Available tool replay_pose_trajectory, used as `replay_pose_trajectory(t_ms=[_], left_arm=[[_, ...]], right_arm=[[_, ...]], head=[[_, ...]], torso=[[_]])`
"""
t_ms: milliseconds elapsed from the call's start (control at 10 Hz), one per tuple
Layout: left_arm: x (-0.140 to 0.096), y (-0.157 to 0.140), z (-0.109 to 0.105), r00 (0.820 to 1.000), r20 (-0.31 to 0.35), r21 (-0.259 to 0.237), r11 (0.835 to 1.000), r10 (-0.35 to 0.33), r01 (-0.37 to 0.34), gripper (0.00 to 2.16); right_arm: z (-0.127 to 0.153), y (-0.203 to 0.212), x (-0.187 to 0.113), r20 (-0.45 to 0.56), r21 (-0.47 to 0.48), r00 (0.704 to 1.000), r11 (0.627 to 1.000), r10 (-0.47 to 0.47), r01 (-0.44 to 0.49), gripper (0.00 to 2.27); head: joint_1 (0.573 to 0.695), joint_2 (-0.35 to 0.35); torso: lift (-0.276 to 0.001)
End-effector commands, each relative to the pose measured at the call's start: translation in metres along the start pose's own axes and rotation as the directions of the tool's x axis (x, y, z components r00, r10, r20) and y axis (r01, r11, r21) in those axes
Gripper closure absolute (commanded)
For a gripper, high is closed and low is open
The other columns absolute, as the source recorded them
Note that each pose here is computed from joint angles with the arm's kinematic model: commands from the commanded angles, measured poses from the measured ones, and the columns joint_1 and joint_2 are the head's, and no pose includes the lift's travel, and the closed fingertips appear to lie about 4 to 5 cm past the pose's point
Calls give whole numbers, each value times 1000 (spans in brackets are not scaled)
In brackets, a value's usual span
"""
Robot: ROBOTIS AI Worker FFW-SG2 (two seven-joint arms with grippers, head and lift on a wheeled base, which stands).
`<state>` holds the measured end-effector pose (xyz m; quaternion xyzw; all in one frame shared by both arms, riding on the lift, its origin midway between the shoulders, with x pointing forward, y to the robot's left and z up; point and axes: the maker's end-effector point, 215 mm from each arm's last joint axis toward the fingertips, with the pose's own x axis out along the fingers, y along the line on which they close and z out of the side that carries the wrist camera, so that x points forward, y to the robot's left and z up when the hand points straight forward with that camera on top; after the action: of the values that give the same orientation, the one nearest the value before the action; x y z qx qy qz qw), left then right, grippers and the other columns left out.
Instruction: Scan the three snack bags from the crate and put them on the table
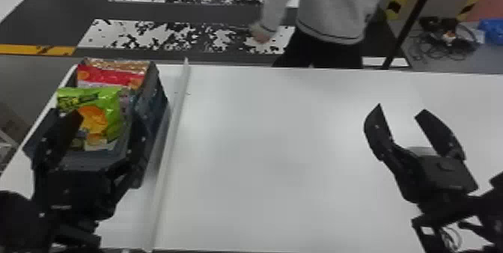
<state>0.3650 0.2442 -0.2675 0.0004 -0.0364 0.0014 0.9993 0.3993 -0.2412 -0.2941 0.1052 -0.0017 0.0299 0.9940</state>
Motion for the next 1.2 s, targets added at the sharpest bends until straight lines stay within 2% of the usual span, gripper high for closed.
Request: replay_pose_trajectory(t_ms=[0,200,300,400,500,600,700,800,900,1000,1100], left_arm=[[5,32,4,1000,0,5,1000,16,-16,80],[12,83,-23,990,-138,-39,999,17,-23,83],[13,101,-34,975,-223,-60,998,8,-22,83],[13,115,-47,953,-304,-82,996,3,-29,83],[16,124,-56,933,-360,-98,995,-1,-36,80],[17,128,-72,908,-418,-127,992,-31,-25,80],[15,135,-92,872,-484,-182,983,-76,-16,80],[16,139,-93,859,-487,-262,965,-157,27,80],[14,144,-93,838,-489,-344,936,-241,69,83],[18,152,-85,831,-484,-349,932,-273,103,83],[19,158,-81,833,-478,-342,932,-280,117,83]], right_arm=[[-4,3,0,-7,2,1000,1000,5,-5,87],[-15,16,-1,-25,5,999,1000,25,-25,87],[-20,28,-2,-34,0,998,999,45,-45,87],[-30,48,-2,-50,-8,996,997,77,-78,87],[-34,60,-2,-53,-10,994,995,95,-96,87],[-37,67,0,-57,-13,993,994,108,-109,87],[-35,68,1,-51,-13,993,994,109,-109,87],[-32,68,4,-43,-15,993,994,109,-109,87],[-31,68,7,-40,-19,993,994,111,-112,87],[-31,67,8,-40,-19,993,994,108,-109,87],[-31,66,8,-39,-22,993,994,107,-108,87]], head=[[695,4],[695,54],[695,101],[695,152],[695,176],[695,232],[695,265],[695,280],[695,284],[695,287],[695,300]], torso=[[-94],[-94],[-94],[-94],[-94],[-94],[-94],[-94],[-94],[-94],[-94]])
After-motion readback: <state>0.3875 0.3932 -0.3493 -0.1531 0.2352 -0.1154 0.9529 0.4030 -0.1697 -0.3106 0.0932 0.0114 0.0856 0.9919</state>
